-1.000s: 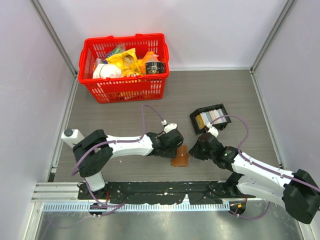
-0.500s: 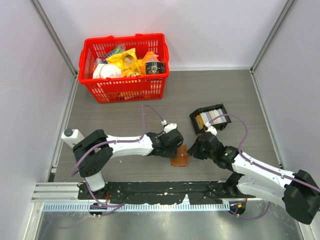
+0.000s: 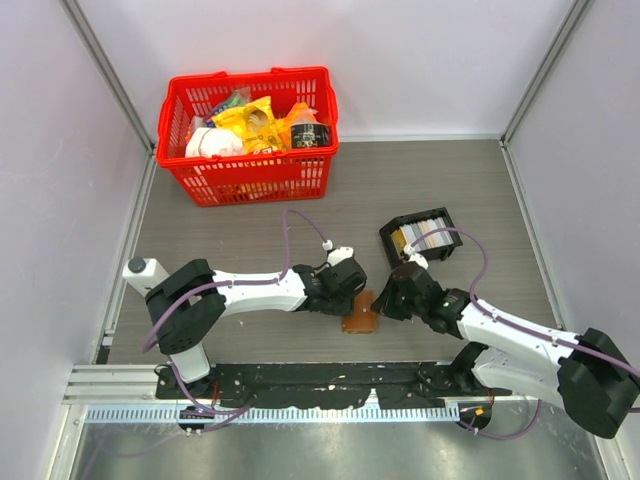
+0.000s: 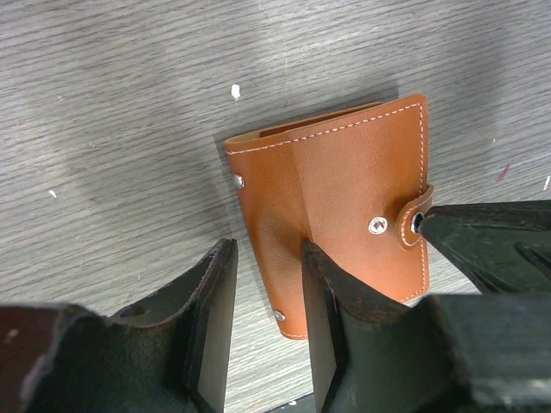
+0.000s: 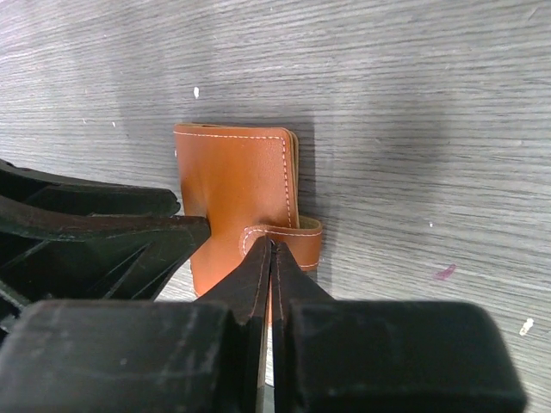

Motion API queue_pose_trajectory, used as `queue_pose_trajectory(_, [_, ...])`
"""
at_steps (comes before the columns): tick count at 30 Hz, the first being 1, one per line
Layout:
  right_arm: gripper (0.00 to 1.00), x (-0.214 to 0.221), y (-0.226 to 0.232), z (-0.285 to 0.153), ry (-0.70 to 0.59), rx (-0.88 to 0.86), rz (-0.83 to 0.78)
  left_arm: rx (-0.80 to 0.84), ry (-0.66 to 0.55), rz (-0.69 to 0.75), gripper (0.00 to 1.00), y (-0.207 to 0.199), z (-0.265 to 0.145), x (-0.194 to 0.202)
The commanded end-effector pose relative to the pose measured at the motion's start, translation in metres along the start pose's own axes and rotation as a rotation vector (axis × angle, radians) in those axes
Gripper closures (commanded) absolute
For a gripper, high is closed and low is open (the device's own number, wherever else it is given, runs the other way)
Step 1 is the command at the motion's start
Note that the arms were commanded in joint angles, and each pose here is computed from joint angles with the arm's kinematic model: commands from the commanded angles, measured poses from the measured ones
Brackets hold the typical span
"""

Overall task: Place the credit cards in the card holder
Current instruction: Close the card holder at the center of the board.

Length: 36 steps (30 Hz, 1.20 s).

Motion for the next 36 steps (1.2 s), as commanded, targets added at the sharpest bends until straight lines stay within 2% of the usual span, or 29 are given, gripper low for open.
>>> queue_pose_trajectory(1, [0.96, -0.008, 0.011, 0.004, -0.022, -0.051, -0.004, -0.026, -0.013, -0.006, 0.60, 0.005, 0.004, 0.001])
queue_pose_trajectory(9, [0.96, -0.012, 0.011, 0.008, -0.030, -0.031, -0.019, -0.027, -0.012, -0.001, 0.57, 0.006, 0.004, 0.001])
queue_pose_trajectory(15, [0.96, -0.005, 0.011, 0.011, 0.031, -0.059, -0.018, -0.021, -0.011, 0.009, 0.56, 0.003, 0.005, 0.000])
queue_pose_trajectory(29, [0.95, 0.000, 0.009, 0.017, 0.074, -0.064, -0.030, -0.014, 0.009, 0.030, 0.55, 0.001, 0.010, 0.001])
queue_pose_trajectory(36, [0.93, -0.009, 0.013, 0.008, 0.011, -0.063, -0.040, -0.032, 0.003, 0.029, 0.55, 0.005, 0.009, 0.002])
Point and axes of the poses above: each gripper's point midway between its finger pads, its own z axis out along the fingers, its own y axis along the line the jaws close on, x = y × z, the point moved 10 cm from there along -z, back along the fingers, and after that the axes turned 5 degrees about -z, right-handed, at the moved point
